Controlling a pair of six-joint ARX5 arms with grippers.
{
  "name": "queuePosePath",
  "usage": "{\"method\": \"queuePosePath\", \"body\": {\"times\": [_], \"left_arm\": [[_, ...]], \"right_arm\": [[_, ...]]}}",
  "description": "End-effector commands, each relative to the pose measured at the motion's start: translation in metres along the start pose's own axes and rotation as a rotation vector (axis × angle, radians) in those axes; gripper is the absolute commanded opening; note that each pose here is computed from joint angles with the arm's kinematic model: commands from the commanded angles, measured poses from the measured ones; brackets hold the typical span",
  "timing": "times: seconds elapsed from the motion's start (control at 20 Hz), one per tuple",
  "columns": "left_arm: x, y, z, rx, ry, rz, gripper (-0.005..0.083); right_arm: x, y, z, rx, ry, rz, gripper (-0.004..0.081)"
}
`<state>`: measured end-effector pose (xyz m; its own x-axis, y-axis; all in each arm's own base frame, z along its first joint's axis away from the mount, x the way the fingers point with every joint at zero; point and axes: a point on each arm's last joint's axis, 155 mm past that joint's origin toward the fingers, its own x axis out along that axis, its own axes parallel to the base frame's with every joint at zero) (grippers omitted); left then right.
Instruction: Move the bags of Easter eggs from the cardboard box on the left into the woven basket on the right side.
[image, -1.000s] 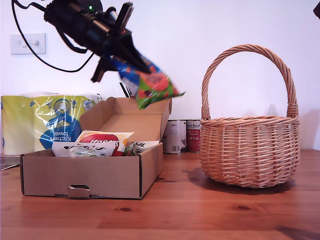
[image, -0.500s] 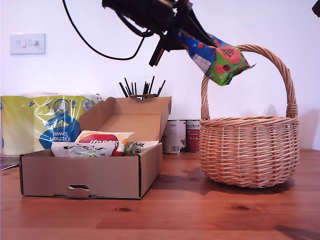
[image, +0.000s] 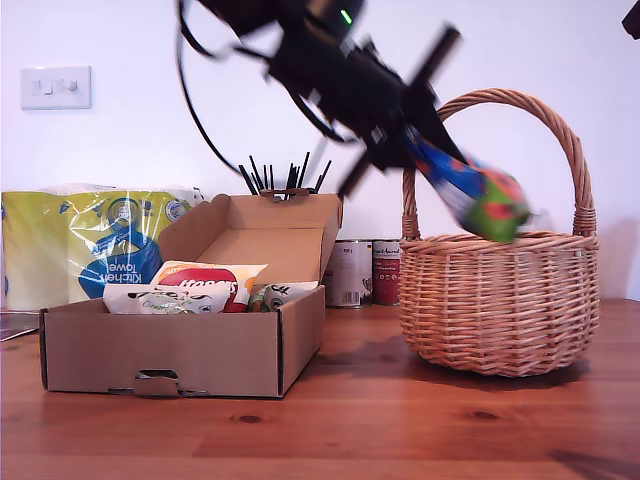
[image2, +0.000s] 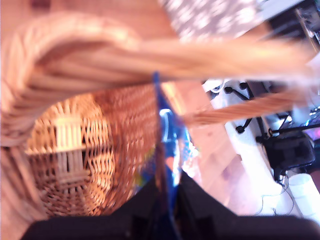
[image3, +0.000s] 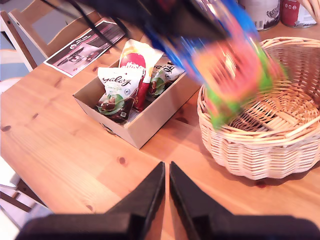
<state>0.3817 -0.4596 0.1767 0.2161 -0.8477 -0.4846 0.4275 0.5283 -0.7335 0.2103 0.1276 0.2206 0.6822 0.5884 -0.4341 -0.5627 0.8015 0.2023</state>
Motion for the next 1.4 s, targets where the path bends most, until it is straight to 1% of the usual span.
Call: {"method": "queuePosePath", "body": {"times": [0.0, 0.15, 0.35, 0.45, 0.5, 0.6, 0.65, 0.7, 0.8, 0.95, 1.0, 1.1, 1.2, 1.35], "left_arm": [[0.005, 0.002, 0.009, -0.005, -0.049, 0.001, -0.0022], [0.006, 0.004, 0.019, 0.006, -0.101, 0.024, -0.0022], [0.005, 0.009, 0.024, 0.006, -0.13, 0.056, -0.0022], [0.005, 0.008, 0.024, 0.009, -0.13, 0.053, -0.0021], [0.005, 0.008, 0.023, 0.015, -0.128, 0.055, 0.0003], [0.006, 0.007, 0.022, 0.032, -0.12, 0.048, 0.0148], [0.006, 0.003, 0.019, 0.049, -0.107, 0.031, 0.0204], [0.006, 0.0, 0.017, 0.056, -0.091, 0.012, 0.0223], [0.005, -0.009, 0.013, 0.058, -0.061, -0.033, 0.0223], [-0.003, -0.021, 0.016, 0.079, -0.038, -0.092, 0.0209], [-0.008, -0.023, 0.016, 0.078, -0.025, -0.103, 0.0168], [-0.022, -0.026, 0.016, 0.121, 0.0, -0.118, 0.005], [-0.041, -0.022, 0.018, 0.197, 0.011, -0.091, -0.0021], [-0.078, -0.009, 0.016, 0.326, 0.048, -0.019, -0.0023]], "right_arm": [[-0.002, 0.002, 0.004, -0.012, -0.008, 0.004, -0.0012], [-0.002, 0.002, 0.003, -0.01, -0.004, 0.004, -0.0012], [-0.002, 0.002, 0.003, -0.01, -0.005, 0.004, -0.0012], [-0.002, 0.002, 0.003, -0.011, -0.005, 0.004, -0.0012], [-0.002, 0.002, 0.003, -0.014, -0.006, 0.004, -0.0012], [-0.001, 0.002, 0.003, -0.015, -0.007, 0.004, -0.0012], [-0.001, 0.002, 0.003, -0.015, -0.007, 0.004, -0.0012], [-0.001, 0.002, 0.003, -0.015, -0.007, 0.004, -0.0013], [-0.001, 0.002, 0.003, -0.015, -0.007, 0.004, -0.0012], [-0.001, 0.002, 0.003, -0.014, -0.006, 0.004, -0.0012], [-0.001, 0.002, 0.003, -0.014, -0.005, 0.004, -0.0012], [-0.001, 0.002, 0.003, -0.014, -0.005, 0.004, -0.0012], [-0.001, 0.002, 0.002, -0.012, -0.002, 0.004, -0.0012], [-0.001, 0.002, 0.001, -0.01, 0.003, 0.004, -0.0013]]}}
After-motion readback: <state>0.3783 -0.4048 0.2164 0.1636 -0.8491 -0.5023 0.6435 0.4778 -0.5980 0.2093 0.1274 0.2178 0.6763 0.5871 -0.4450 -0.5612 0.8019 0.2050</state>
